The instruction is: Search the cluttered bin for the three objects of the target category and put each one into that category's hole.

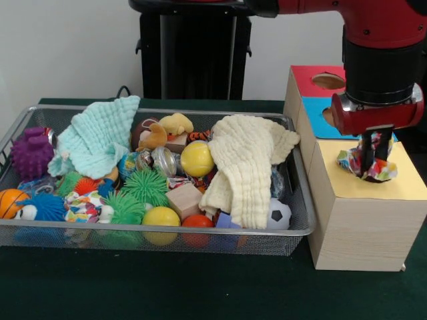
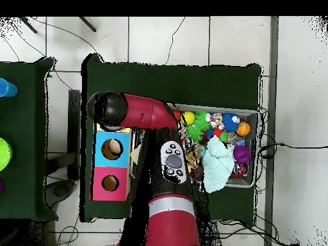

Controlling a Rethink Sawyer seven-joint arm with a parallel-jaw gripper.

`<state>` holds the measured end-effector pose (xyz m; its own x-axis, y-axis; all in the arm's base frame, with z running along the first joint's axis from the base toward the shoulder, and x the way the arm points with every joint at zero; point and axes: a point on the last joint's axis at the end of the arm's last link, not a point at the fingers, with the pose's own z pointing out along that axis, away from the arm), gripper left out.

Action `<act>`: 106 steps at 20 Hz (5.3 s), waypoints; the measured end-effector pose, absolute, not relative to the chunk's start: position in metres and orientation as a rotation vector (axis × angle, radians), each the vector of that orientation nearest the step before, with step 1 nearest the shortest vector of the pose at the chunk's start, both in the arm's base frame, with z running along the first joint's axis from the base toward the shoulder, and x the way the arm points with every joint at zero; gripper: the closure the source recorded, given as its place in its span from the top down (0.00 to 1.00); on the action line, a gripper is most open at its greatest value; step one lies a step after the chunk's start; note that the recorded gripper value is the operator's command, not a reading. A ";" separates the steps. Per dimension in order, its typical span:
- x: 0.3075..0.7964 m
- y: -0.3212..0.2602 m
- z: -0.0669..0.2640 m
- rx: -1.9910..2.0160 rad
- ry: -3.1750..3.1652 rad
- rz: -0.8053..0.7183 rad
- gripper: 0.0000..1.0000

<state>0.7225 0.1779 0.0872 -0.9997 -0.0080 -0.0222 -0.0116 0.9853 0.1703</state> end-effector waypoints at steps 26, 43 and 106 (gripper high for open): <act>0.711 0.179 0.023 0.034 3.183 0.263 0.00; 0.712 0.184 0.023 0.047 3.217 0.272 1.00; 0.722 0.188 0.137 0.054 3.185 0.339 1.00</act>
